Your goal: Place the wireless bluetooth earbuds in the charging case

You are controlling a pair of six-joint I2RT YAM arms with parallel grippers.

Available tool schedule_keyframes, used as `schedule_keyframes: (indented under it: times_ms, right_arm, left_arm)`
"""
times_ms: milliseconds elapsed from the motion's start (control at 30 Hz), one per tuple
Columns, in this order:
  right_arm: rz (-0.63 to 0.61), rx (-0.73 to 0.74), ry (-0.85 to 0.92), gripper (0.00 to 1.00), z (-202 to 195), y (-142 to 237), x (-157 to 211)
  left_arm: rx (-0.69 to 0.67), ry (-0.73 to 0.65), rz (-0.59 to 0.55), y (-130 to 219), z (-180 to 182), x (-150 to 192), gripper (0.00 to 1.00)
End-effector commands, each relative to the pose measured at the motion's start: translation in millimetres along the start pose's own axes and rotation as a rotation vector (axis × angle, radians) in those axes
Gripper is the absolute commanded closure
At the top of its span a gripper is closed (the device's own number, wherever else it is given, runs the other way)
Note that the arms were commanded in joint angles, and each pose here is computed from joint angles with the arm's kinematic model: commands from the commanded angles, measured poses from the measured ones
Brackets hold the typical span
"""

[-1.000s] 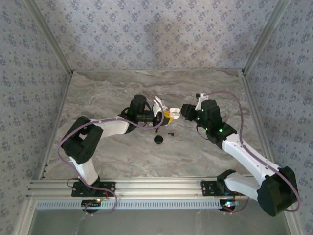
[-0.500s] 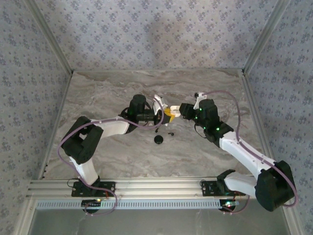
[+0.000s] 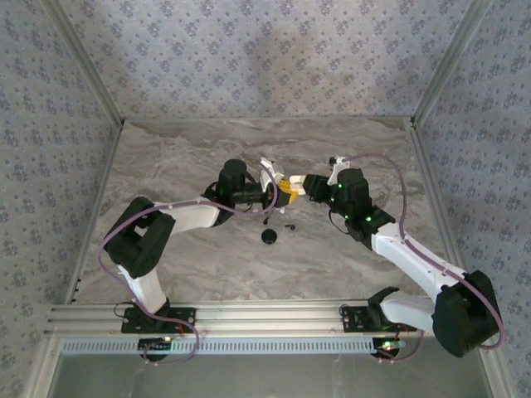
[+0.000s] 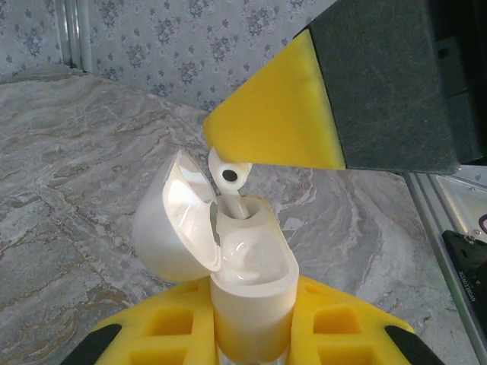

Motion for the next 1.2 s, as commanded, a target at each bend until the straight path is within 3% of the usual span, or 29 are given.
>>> schedule_keyframes:
  times_ms: [0,433,767,1000,1167]
  right_arm:
    - [0.023,-0.017,0.000,0.76,0.8,0.3,6.4]
    - [0.052,-0.073,0.028,0.71,8.2,5.4,8.8]
    - [0.011,-0.118,0.060,0.60,21.7,33.4,-17.0]
    - [0.158,-0.109,0.043,0.59,22.3,55.8,-27.3]
    - [0.300,-0.022,0.021,0.59,16.0,50.2,-21.5]
  left_arm:
    - [0.013,-0.039,-0.064,-0.5,-0.4,-17.6,0.82]
    - [0.006,-0.048,-0.079,2.4,0.7,-22.7,0.82]
    - [0.011,-0.082,-0.052,7.6,-2.3,-21.1,0.82]
    - [-0.026,-0.060,-0.047,24.3,2.3,-15.2,0.82]
    - [-0.103,-0.024,-0.018,39.8,10.0,-7.0,0.82]
Point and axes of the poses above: each hand's point on the last joint's axis, 136 mm out from that joint toward the fingers, its own y axis back along the fingers, its own z axis along the line the jaws close on, x = y × z, the point moved 8 cm from there along y, back along the fingers, and after that the axes turned 5 degrees about -y, right-handed, at the moved point
